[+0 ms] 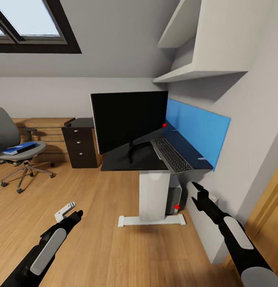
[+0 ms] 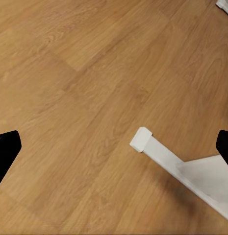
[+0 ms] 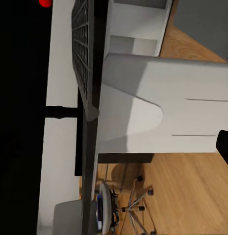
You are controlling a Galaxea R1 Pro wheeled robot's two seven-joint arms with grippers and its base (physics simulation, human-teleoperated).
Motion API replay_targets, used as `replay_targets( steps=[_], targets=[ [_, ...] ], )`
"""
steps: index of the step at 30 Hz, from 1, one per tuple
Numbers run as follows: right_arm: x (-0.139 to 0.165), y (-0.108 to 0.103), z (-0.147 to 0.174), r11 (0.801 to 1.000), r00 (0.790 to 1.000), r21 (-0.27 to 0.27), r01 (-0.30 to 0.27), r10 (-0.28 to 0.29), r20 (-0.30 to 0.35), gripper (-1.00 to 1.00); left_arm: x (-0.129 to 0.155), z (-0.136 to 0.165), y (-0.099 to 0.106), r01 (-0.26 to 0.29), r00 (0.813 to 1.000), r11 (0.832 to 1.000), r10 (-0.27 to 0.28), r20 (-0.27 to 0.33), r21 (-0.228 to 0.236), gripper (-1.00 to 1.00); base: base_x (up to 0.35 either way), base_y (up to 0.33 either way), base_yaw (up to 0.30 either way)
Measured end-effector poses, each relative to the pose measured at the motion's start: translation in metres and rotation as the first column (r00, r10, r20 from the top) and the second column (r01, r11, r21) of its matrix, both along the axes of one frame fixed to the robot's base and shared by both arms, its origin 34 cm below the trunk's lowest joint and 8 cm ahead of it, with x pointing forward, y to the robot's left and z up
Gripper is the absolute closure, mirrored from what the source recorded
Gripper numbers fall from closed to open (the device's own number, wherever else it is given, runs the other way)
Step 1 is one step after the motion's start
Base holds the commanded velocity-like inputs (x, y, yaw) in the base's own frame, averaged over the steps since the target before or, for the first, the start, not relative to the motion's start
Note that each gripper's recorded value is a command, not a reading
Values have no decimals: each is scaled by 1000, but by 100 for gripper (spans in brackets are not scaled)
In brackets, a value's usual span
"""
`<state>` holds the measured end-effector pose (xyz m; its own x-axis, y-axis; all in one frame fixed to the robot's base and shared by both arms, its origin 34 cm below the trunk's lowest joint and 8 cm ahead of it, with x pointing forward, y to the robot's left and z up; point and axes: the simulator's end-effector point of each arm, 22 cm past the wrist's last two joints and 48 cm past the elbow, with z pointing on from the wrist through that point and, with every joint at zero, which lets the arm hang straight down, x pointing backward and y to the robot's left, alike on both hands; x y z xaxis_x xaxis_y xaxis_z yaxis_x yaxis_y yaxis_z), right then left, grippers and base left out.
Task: In the bedroom, organize the workspace by keeping the computer under the desk, ensuring the monitor is on the desk, placing the keyboard on the desk next to the monitor, placing the mouse on the desk next to the keyboard, moving the folder from the swivel chair onto the desk next to the mouse, stacking the notebook on top of the folder with the pen on top of the notebook, and positioning the swivel chair next to the desk.
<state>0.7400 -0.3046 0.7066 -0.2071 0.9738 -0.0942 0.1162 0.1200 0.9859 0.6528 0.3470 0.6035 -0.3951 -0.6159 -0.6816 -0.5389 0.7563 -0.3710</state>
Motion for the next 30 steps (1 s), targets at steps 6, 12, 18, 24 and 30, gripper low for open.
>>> replay_targets(
  steps=[6,12,18,24,30],
  targets=[
    [-1,0,-5,1000,1000,-4,-2,3,28,-100,-2,-13,0,0,1000,1000,0,0,1,-100,0,0,0],
    [-3,0,-10,1000,1000,-10,-8,8,30,-100,-4,-19,1,0,1000,1000,0,0,2,-100,0,0,0],
    [-4,-11,-10,999,1000,-45,-3,5,27,-100,-4,-19,1,1,1000,1000,-1,0,2,-100,0,0,0],
    [-4,-14,-10,999,1000,-53,-1,3,25,-100,-6,-23,2,-1,1000,1000,1,-10,2,-100,0,0,0],
    [-4,-15,-10,998,1000,-56,-2,3,25,-100,-7,-27,3,-3,1000,1000,3,-19,4,-100,87,0,0]
  ],
)
